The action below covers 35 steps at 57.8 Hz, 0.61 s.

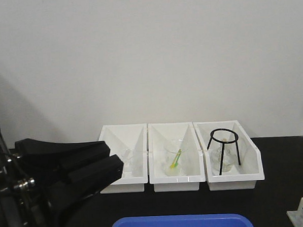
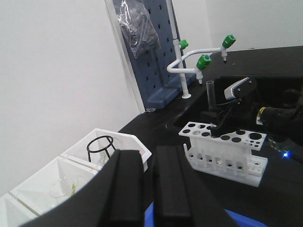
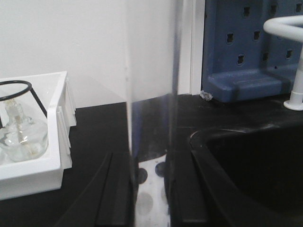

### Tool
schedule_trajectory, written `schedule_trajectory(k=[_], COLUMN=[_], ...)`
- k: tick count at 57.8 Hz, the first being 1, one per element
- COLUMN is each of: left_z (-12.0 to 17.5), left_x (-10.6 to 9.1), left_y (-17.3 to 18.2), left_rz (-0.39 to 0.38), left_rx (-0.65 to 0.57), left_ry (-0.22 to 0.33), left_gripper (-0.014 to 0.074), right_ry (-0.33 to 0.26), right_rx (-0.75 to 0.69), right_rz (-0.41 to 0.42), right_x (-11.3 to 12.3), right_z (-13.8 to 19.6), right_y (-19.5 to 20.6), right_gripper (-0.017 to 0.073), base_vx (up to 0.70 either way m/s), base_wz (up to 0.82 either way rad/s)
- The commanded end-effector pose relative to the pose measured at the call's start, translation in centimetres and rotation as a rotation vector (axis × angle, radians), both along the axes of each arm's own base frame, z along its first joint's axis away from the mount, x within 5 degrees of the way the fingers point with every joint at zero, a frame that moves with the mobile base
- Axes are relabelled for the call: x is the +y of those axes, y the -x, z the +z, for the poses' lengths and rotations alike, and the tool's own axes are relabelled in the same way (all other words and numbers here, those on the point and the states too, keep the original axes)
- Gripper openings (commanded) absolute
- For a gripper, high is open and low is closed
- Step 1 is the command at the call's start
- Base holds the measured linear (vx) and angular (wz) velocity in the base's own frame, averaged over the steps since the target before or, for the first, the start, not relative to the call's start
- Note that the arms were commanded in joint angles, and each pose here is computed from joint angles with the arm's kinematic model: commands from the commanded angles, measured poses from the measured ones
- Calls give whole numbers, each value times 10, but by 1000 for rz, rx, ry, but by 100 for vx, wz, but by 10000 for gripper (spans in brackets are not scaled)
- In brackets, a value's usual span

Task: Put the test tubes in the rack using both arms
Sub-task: 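Carry the test tube with the right gripper above the white rack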

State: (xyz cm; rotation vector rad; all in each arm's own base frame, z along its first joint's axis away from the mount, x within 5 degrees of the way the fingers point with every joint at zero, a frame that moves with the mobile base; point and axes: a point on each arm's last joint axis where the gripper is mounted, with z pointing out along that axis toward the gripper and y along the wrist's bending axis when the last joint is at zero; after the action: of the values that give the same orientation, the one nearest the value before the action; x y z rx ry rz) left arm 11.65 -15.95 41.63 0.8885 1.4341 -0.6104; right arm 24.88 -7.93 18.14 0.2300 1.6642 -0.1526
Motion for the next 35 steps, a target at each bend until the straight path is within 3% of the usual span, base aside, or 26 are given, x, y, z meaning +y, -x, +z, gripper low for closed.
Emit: schedule_trajectory(k=[1,35], left_z=[19,19], left_x=[3,3], left_y=[1,1], left_rz=[11,11], left_rx=[-65,-63], left_ry=[95,96], left_gripper=[209,209], right_ry=[39,-4], right_rx=[-128,-44], right_rz=[-2,2], right_x=[-3,-6], right_z=[17,-26], right_y=[-5,-15], right_gripper=[-5,-3], base_vx=[0,0], base_wz=[0,0])
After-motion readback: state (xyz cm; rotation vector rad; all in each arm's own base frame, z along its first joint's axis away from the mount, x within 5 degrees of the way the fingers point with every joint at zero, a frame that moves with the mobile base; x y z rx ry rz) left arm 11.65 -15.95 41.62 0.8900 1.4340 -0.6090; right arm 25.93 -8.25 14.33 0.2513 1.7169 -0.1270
